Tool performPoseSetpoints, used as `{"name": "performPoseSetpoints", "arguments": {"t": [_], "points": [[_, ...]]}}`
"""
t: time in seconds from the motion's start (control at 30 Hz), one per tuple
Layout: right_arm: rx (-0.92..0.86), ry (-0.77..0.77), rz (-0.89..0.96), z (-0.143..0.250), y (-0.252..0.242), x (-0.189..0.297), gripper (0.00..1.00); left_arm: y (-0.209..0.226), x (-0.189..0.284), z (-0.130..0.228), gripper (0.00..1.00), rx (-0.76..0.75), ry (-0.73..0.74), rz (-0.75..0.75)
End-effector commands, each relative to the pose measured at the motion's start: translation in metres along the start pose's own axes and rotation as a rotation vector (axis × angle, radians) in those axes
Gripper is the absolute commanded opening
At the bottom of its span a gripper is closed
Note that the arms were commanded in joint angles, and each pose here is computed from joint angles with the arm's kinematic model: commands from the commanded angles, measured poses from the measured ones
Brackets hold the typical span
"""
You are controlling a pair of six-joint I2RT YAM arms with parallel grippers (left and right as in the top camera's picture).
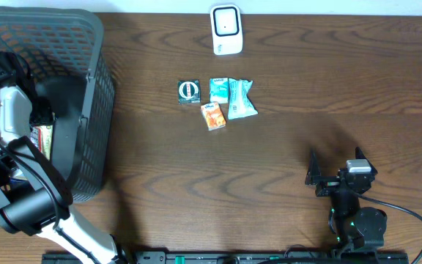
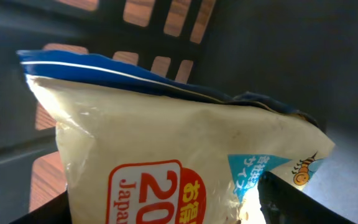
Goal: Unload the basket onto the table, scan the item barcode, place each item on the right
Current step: 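Grasp the white-and-yellow snack bag in the basket with the left gripper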
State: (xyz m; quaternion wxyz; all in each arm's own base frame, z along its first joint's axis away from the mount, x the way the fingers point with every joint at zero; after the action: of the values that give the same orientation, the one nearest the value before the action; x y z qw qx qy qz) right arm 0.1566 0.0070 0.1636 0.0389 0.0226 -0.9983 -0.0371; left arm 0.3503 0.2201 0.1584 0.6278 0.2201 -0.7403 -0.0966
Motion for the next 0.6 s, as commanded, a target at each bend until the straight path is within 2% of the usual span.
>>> {"name": "performPoseSetpoints", "arguments": {"t": [0.0,0.17,0.2,0.23,0.37,0.57], "points": [[-0.006,0.001,-0.004,0.001,0.001,0.0,0.99,0.001,-0.009,0.003,0.55,-0.001,0.025,0.0],[-0.006,0.001,-0.004,0.001,0.001,0.0,0.99,0.001,-0.009,0.003,0.2,0.033,0.024,0.0],[-0.006,0.001,-0.004,0.001,0.001,0.0,0.99,0.001,-0.009,0.003,0.11,0.042,0.024,0.0],[-0.006,0.001,-0.004,0.001,0.001,0.0,0.99,0.001,-0.009,0.003,0.08,0.045,0.023,0.001],[-0.006,0.001,-0.004,0.001,0.001,0.0,0.99,-0.008,-0.006,-0.002,0.07,0.047,-0.029,0.123],[-0.006,0.001,-0.004,0.001,0.001,0.0,0.99,-0.022,0.024,-0.015,0.07,0.058,-0.209,0.406]]}}
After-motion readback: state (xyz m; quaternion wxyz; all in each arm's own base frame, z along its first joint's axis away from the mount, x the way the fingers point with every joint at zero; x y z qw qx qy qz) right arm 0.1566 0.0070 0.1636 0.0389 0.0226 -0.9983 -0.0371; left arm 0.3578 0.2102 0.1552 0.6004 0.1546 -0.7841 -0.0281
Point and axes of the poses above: each gripper's point midway between its finger pads, its own x axis back along the fingers, its own y axis along the line the jaws close on, z = x × y, the point moved 9 cm from there along x, back along the fingers, and after that the axes turned 5 degrees about -x, right-handed, at the moved point
